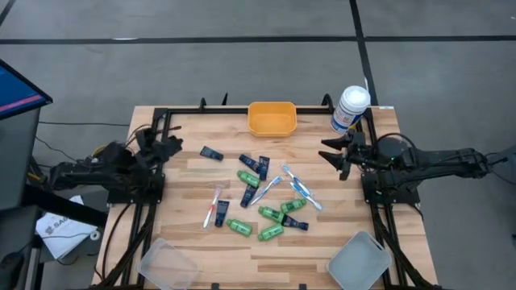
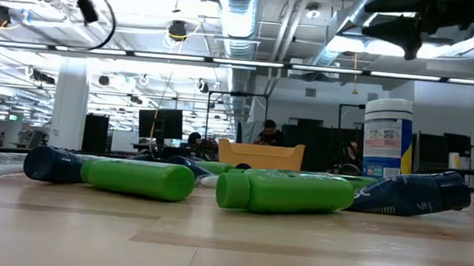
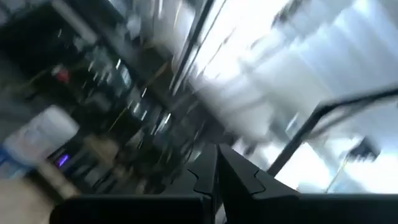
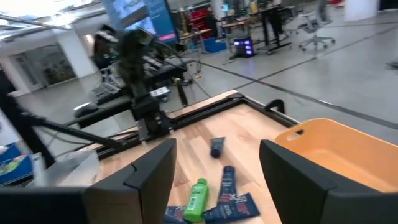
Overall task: Pick & Place Travel size toiletries
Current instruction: Put the red toothbrush into the transparent bin
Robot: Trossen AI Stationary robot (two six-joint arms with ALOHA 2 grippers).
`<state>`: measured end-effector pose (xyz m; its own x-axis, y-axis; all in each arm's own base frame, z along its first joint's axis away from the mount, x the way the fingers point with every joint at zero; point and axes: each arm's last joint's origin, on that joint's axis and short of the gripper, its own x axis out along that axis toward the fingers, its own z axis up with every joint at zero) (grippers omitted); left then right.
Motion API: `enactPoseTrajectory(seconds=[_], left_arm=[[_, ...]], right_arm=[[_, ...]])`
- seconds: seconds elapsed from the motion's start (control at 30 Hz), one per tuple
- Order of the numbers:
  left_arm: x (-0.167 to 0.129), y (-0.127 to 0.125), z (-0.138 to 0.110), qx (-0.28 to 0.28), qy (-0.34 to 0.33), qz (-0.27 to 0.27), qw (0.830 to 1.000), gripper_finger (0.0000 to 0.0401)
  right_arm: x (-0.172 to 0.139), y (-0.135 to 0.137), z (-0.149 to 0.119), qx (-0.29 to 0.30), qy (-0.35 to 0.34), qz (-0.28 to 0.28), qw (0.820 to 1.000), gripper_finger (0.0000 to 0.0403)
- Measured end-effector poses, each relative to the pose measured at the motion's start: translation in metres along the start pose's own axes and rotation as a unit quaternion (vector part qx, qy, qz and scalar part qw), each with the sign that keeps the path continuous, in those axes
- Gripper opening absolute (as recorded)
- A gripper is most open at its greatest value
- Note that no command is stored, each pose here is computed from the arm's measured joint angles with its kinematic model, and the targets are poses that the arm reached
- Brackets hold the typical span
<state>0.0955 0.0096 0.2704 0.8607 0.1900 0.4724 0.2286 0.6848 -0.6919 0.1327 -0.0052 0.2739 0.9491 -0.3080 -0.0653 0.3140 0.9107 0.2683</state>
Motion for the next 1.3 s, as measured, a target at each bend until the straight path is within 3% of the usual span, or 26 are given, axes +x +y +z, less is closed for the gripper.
enactPoseTrajectory(seconds=[0.13,0.3,0.47,0.67,0.97,1.07,1.3], left_arm=[[0.03,-0.006,-0.003,0.007,0.129,0.088,0.988,0.0008],[0.065,-0.002,-0.018,-0.013,0.296,0.212,0.931,0.0008],[0.09,0.011,-0.041,-0.031,0.397,0.291,0.87,0.0008],[0.098,0.035,-0.074,-0.058,0.445,0.361,0.818,0.0001],[0.078,0.059,-0.106,-0.07,0.471,0.527,0.704,0.0001],[0.074,0.062,-0.111,-0.049,0.461,0.557,0.689,0.0001],[0.074,0.068,-0.117,-0.039,0.463,0.567,0.68,0.0023]], right_arm=[[0.003,0.0,-0.002,-0.002,0.004,-0.012,1.0,0.0234],[0.004,0.0,-0.003,-0.005,0.01,-0.014,1.0,0.0235],[0.004,0.0,-0.003,-0.005,0.011,-0.014,1.0,0.0235],[0.004,0.0,-0.003,-0.005,0.011,-0.014,1.0,0.0235],[0.004,0.0,-0.003,-0.005,0.012,-0.014,1.0,0.0235],[0.004,0.0,-0.004,-0.007,0.015,-0.015,1.0,0.0235],[0.004,-0.001,-0.006,-0.011,0.025,-0.018,0.999,0.0235]])
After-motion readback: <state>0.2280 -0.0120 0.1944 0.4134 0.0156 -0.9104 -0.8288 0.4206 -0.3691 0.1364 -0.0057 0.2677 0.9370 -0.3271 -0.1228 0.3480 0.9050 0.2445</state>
